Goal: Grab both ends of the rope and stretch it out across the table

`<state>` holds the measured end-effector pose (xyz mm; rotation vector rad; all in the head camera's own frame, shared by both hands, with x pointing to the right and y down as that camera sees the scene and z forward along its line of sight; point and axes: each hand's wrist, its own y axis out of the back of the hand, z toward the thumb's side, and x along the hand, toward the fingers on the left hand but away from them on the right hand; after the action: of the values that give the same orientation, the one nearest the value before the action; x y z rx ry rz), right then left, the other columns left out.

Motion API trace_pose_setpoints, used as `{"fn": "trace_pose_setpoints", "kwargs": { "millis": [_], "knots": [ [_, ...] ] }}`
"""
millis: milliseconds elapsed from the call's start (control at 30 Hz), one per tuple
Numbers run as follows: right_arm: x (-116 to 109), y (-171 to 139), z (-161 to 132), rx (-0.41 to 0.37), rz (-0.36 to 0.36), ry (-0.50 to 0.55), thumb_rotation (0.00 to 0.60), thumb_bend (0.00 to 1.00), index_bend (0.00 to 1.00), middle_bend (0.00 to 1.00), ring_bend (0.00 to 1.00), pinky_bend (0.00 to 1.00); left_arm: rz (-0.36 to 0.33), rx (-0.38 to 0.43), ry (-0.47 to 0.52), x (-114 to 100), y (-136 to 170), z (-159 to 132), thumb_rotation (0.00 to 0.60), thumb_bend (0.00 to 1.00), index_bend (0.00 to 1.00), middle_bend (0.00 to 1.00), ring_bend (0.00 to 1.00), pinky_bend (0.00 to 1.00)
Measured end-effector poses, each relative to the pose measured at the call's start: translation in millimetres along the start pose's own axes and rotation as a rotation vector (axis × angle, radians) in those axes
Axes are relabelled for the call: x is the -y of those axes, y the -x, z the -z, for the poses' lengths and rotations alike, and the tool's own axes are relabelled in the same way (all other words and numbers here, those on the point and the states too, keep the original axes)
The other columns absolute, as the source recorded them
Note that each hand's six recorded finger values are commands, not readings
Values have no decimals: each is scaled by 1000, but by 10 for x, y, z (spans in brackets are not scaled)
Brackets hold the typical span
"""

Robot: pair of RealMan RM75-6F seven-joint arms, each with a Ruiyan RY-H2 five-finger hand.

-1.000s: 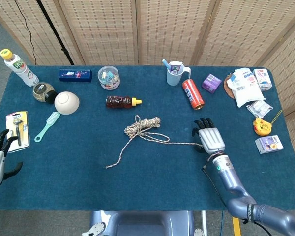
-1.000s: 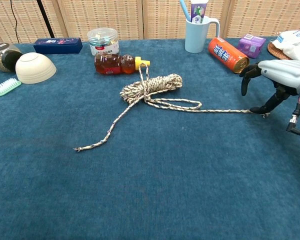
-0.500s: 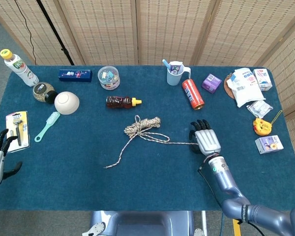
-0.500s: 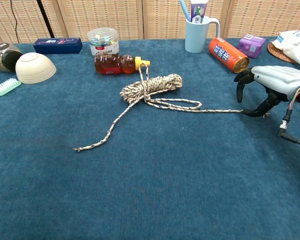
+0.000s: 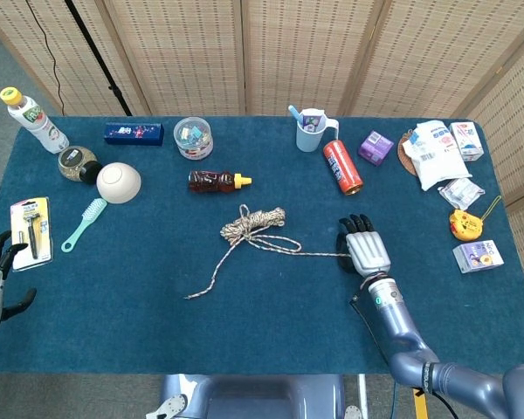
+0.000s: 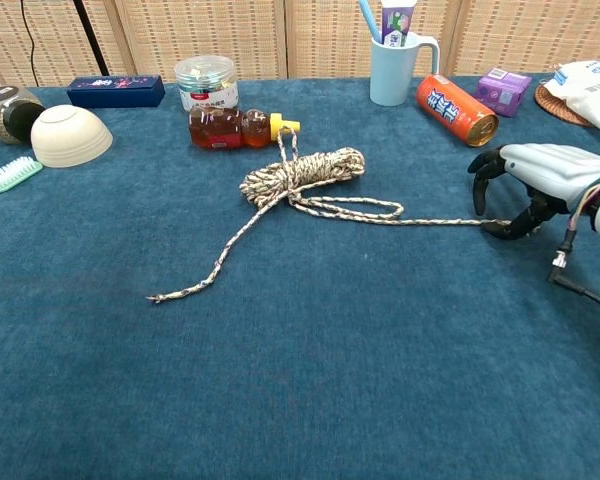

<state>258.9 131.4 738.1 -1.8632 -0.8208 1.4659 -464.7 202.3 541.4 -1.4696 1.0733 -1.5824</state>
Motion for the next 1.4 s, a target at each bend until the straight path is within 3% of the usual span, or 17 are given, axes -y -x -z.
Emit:
{"fn": "trace_pose_setpoints", "kwargs": {
  "millis": [1400],
  "knots": [
    [60,72,0,5,-4,24,600,530,598,229,50,0,10,28,-4,35,-26,-61,600,220,218,87,2,0]
  ]
}}
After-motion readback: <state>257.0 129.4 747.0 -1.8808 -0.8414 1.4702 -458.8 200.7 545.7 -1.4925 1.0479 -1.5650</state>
